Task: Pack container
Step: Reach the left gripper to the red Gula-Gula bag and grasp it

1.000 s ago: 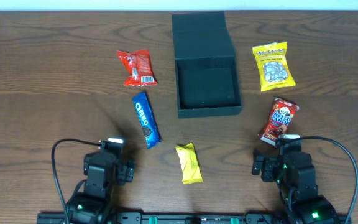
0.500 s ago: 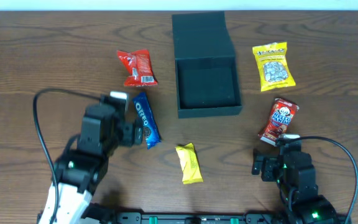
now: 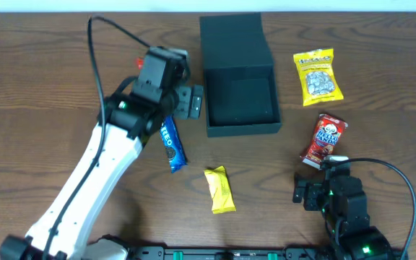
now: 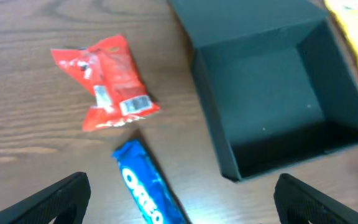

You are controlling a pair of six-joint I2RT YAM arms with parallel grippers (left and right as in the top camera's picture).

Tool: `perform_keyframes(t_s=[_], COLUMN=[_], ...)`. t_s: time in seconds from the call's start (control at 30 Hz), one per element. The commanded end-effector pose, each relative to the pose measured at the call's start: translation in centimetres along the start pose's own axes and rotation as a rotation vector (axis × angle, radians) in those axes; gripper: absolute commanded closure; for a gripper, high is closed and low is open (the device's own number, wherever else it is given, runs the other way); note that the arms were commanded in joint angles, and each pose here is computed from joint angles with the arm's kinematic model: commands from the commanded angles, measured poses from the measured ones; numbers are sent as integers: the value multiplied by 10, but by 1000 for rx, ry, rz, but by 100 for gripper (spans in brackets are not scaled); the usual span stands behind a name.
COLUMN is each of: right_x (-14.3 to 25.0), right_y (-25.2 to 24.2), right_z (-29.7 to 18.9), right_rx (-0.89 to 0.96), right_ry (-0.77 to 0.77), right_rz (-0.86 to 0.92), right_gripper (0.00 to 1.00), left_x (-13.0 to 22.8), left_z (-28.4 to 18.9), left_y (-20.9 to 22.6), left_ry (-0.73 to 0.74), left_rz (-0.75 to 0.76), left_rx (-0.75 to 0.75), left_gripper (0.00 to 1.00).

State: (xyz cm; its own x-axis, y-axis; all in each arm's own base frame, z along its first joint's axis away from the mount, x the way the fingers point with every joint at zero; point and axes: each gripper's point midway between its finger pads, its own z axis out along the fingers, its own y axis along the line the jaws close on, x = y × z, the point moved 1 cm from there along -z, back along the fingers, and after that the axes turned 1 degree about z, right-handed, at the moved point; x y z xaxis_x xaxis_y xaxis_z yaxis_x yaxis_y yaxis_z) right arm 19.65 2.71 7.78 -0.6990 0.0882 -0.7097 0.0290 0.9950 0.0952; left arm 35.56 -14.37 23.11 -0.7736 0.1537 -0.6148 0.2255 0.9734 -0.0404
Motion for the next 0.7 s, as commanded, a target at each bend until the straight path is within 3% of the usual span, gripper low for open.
perform_keyframes(t_s=[0.0,0.13,0.27,0.67], right_x=[0,0,0,0], right_y=[-2,-2,-2,-2], right_z=[0,0,0,0], right_rx=[9,9,9,9], right_ry=[-4,-4,-4,-4], right_rz=[23,23,23,23], right_gripper=[1,1,1,1], left_x=[-28,-45,-58,-40], left_z=[-5,1,16,121], left_y=[23,46,56,86], left_ry=[-48,24,71,230], left_rz=[-42,-207,-239,-345], left_rx=[-160,-285,-295,-129], left_gripper=[5,4,4,5])
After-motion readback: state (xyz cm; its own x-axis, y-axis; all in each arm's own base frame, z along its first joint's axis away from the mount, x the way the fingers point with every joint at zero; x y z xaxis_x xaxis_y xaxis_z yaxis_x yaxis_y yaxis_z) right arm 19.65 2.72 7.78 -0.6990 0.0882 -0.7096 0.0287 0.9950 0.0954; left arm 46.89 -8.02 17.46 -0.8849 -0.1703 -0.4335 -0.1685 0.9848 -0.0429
